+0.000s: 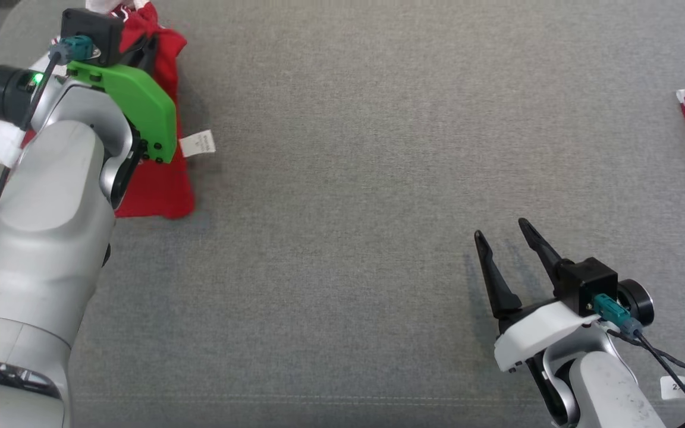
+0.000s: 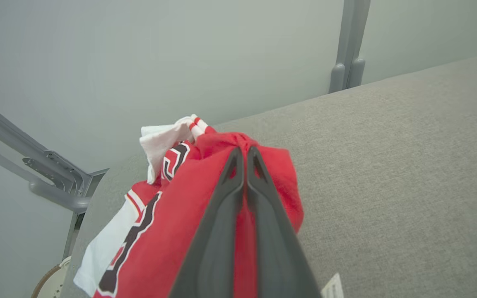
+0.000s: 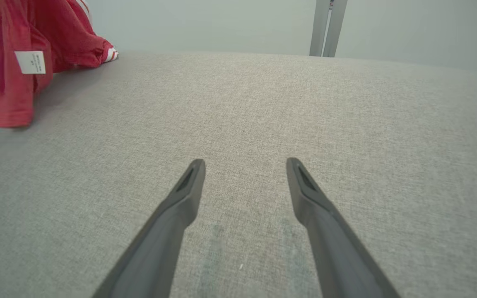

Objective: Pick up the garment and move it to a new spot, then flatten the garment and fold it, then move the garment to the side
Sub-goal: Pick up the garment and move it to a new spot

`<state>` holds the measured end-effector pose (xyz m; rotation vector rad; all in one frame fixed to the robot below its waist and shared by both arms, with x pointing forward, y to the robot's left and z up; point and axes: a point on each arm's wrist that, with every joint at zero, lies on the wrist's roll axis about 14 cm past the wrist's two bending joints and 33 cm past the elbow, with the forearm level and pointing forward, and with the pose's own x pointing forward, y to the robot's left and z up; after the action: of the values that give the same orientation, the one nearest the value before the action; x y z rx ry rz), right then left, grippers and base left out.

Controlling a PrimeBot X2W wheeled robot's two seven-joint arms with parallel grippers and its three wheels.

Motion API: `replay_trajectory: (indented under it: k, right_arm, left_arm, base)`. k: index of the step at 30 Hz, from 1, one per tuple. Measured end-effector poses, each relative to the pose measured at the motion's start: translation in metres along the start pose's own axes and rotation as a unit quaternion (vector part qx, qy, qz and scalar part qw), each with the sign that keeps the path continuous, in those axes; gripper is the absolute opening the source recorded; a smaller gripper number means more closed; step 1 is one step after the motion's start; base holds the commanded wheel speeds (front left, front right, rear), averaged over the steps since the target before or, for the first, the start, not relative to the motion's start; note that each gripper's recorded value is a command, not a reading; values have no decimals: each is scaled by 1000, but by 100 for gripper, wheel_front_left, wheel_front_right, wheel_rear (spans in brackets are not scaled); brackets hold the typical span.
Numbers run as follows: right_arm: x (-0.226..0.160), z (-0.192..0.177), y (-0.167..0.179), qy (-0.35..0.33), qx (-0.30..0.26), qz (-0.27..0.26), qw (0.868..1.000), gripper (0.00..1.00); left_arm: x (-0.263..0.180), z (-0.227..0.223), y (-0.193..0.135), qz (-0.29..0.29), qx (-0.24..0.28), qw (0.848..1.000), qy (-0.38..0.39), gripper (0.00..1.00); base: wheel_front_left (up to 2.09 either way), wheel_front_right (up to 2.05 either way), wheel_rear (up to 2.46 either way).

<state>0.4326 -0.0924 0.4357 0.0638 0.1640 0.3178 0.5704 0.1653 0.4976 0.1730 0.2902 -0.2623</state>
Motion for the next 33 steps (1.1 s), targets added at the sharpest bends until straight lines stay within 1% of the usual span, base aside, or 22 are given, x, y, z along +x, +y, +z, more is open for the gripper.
replay_trajectory:
  k: [6, 11, 15, 19, 22, 23, 24, 26, 28, 31, 33]
  right_arm:
    - [-25, 8, -19, -12, 4, -36, 999, 100]
    - [-49, 15, -41, -25, 7, -78, 997, 100]
    - [-68, 20, -57, -36, 8, -108, 993, 100]
    - [-86, 23, -73, -43, 12, -140, 989, 100]
    - [-98, 23, -83, -47, 11, -162, 986, 100]
    - [-102, 23, -87, -48, 11, -168, 985, 100]
    - [-105, 23, -89, -49, 12, -174, 983, 100]
    - [-109, 22, -95, -49, 14, -184, 982, 100]
    - [-110, 19, -99, -47, 15, -191, 980, 100]
    - [-109, 15, -101, -41, 18, -194, 980, 100]
    - [-104, 11, -101, -36, 19, -191, 981, 100]
  left_arm:
    - [9, 62, -56, -64, 22, 995, -71, 0]
    - [9, 114, -111, -126, 30, 983, -132, 0]
    - [2, 154, -168, -191, 32, 964, -183, 0]
    - [-16, 187, -227, -261, 13, 938, -228, 0]
    - [-31, 207, -261, -309, -9, 917, -254, 0]
    - [-35, 211, -271, -323, -18, 911, -255, 0]
    - [-37, 210, -279, -334, -15, 909, -250, 0]
    - [-34, 202, -289, -348, -12, 910, -225, 0]
    - [-25, 183, -290, -350, 4, 917, -191, 0]
    - [-7, 136, -280, -338, 13, 933, -121, 0]
    - [6, 105, -263, -315, 17, 946, -81, 0]
  base:
    - [0, 0, 0]
    - [0, 0, 0]
    - [0, 0, 0]
    - [0, 0, 0]
    - [0, 0, 0]
    - [0, 0, 0]
    - [0, 0, 0]
    - [0, 0, 0]
    - [0, 0, 0]
    - [0, 0, 0]
    - [0, 0, 0]
